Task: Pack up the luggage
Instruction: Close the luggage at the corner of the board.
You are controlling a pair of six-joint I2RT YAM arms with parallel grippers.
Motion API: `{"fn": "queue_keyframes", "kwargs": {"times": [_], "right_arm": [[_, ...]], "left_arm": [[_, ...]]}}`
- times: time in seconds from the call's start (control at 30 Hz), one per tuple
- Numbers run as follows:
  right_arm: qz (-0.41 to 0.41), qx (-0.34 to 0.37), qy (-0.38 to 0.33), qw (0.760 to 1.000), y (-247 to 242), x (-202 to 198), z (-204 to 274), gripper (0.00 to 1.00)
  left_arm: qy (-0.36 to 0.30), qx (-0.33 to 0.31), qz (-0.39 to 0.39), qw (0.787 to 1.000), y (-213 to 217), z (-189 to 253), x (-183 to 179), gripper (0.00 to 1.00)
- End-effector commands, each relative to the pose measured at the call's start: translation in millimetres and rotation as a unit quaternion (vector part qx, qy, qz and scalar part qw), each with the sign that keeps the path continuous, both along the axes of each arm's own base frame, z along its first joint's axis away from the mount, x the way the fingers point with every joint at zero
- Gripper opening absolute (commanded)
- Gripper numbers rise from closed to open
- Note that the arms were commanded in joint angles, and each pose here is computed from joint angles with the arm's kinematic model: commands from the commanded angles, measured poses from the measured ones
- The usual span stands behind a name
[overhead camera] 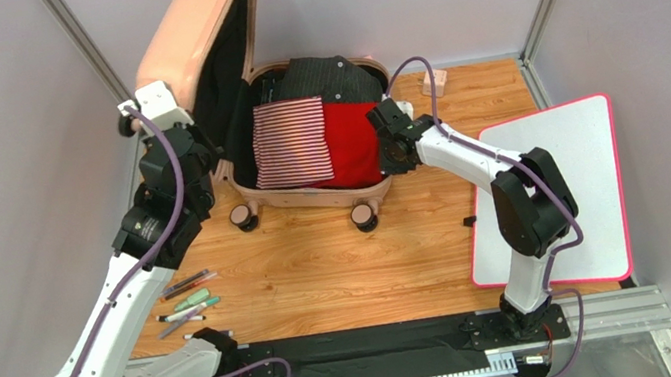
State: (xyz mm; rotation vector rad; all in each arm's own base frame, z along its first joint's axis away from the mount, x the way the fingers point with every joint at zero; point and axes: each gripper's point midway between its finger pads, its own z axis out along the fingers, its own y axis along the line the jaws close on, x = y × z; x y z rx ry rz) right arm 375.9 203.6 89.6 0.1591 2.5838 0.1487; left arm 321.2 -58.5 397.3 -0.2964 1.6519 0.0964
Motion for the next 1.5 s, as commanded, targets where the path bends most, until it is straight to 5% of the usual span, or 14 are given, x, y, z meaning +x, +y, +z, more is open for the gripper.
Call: {"fn": "queue_keyframes", "kwargs": {"times": [0.0, 0.1, 0.3, 0.53, 0.63, 0.77, 0.97, 1.07, 1.13, 1.27, 1.47], "right_arm": [[0.119, 0.14, 0.011, 0.983, 95, -21, 1, 0.0], [0.119, 0.141, 0.006, 0.983, 93, -24, 11, 0.01], [0.11, 0.137, -0.019, 0.984, 81, -29, 39, 0.52], [0.065, 0.088, -0.041, 0.993, 37, -49, 70, 0.74], [0.029, 0.041, -0.056, 0.997, -5, -69, 89, 0.8], [-0.017, 0.006, -0.086, 0.996, -55, -84, 116, 0.84], [-0.058, 0.003, -0.134, 0.989, -97, -87, 158, 0.87], [-0.056, 0.013, -0.143, 0.988, -95, -84, 168, 0.87], [-0.049, 0.024, -0.139, 0.989, -88, -82, 165, 0.87], [-0.022, 0.064, -0.122, 0.99, -67, -82, 155, 0.86], [0.045, 0.126, -0.126, 0.983, -20, -87, 159, 0.85]], "left_arm": [[0.061, -0.158, -0.262, 0.95, -147, -36, -6, 0.0], [0.072, -0.159, -0.282, 0.943, -166, -42, -10, 0.0], [0.084, -0.165, -0.32, 0.929, -195, -46, -24, 0.0], [0.096, -0.164, -0.42, 0.888, -223, -56, -54, 0.0], [0.121, -0.159, -0.47, 0.86, -237, -70, -71, 0.0], [0.144, -0.152, -0.584, 0.784, -265, -76, -106, 0.04], [0.156, -0.136, -0.69, 0.693, -288, -78, -145, 0.39], [0.162, -0.139, -0.713, 0.668, -290, -76, -156, 0.51], [0.166, -0.138, -0.716, 0.664, -288, -76, -159, 0.56], [0.156, -0.122, -0.696, 0.69, -277, -72, -153, 0.62], [0.14, -0.1, -0.609, 0.775, -222, -64, -105, 0.66]]}}
